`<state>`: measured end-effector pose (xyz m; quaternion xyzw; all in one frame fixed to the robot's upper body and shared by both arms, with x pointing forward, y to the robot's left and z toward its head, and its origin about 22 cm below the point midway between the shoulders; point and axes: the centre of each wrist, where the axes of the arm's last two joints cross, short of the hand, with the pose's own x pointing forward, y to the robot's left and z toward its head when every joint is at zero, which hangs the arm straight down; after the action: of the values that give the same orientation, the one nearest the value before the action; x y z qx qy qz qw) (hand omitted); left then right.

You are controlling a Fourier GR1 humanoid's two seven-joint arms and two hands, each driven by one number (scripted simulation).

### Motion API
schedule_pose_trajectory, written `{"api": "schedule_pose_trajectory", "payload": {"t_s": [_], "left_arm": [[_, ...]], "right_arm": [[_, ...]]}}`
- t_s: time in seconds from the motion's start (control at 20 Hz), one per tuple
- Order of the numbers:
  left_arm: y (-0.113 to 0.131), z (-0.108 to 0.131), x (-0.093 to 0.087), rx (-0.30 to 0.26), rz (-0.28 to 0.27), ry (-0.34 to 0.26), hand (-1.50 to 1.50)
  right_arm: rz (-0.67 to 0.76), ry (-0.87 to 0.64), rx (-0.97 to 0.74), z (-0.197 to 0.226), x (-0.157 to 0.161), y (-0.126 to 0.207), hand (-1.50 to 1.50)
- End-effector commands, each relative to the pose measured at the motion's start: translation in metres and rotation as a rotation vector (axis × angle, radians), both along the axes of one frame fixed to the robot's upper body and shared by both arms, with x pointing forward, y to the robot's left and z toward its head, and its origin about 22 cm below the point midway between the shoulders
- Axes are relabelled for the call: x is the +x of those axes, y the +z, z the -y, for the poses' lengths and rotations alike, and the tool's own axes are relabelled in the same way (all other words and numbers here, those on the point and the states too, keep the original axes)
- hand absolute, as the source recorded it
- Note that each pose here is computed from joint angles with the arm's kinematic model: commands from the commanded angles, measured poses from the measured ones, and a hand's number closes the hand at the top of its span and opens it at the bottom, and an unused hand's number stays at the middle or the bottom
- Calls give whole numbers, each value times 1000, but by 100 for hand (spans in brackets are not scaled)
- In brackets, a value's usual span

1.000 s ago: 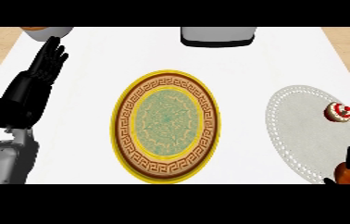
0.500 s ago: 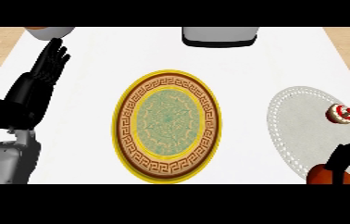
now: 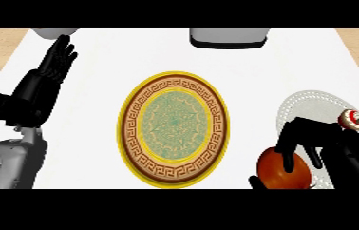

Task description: Pick the tomato from the placemat and place it in the plate

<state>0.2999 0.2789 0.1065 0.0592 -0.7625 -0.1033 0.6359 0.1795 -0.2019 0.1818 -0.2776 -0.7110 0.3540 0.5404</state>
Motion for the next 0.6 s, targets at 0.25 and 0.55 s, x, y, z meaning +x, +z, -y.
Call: {"api": "schedule_pose_trajectory", "payload": {"t_s": [0.25,0.55], "left_arm": [[-7,2,5,6,-10,-6,0],[0,-1,-16,-2,2,-17,0]], "right_arm": [[-33,60,28,-107,46,9,150],[-72,10,-19,-160,77,-20,150]]}}
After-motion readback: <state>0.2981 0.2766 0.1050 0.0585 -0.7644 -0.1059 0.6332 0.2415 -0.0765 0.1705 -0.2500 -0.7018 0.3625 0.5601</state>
